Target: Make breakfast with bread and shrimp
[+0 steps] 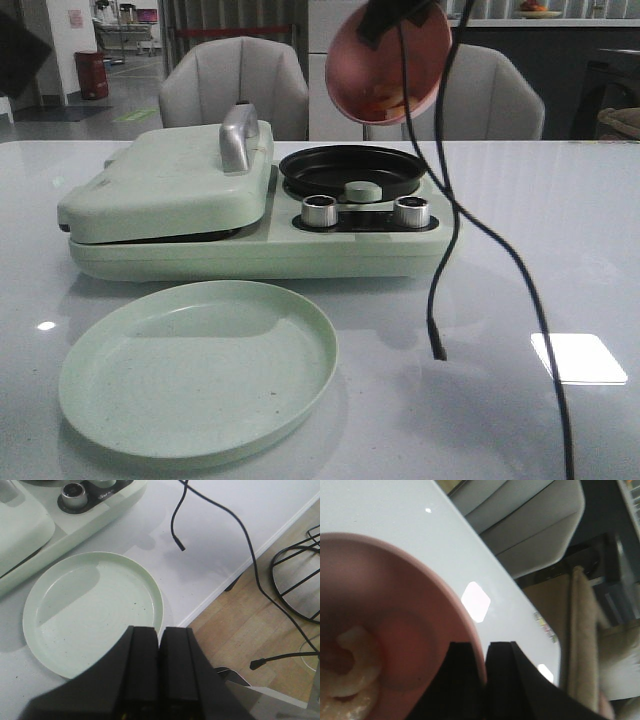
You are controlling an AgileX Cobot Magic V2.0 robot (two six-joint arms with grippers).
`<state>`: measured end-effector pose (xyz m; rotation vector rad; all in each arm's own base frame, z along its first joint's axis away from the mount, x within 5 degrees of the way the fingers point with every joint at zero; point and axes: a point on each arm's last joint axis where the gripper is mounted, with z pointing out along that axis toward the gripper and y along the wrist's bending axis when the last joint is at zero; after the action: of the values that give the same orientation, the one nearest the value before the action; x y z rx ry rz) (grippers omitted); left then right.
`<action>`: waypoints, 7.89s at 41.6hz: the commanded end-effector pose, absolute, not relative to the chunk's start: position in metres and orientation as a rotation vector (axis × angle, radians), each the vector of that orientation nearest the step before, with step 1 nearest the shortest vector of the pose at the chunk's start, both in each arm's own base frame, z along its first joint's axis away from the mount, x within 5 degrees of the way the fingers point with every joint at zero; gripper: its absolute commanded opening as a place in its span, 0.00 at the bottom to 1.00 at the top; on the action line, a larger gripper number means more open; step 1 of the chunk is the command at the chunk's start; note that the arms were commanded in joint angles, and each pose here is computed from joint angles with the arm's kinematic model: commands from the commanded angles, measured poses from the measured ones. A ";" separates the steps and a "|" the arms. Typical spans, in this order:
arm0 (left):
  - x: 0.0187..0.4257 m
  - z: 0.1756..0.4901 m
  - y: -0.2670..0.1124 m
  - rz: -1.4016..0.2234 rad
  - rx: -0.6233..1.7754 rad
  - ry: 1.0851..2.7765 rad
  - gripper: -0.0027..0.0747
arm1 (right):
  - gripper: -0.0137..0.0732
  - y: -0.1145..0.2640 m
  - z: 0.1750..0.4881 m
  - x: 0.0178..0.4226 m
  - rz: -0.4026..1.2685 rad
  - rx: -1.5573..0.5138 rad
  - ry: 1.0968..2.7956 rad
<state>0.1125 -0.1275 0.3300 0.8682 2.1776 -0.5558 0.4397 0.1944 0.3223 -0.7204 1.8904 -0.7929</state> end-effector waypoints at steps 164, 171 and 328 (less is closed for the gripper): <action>0.114 0.345 -0.130 -0.604 0.819 2.094 0.17 | 0.19 0.022 0.356 0.334 -0.191 -0.067 2.374; 0.114 0.345 -0.130 -0.604 0.819 2.094 0.17 | 0.19 -0.012 0.312 0.308 -0.068 0.052 2.454; 0.116 0.345 -0.129 -0.567 0.834 2.083 0.17 | 0.18 0.032 0.328 0.072 0.269 -0.422 2.128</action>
<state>0.1138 -0.1263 0.3298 0.8799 2.1684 -0.5238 0.0673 0.0318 0.3155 -0.4466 2.2172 0.2676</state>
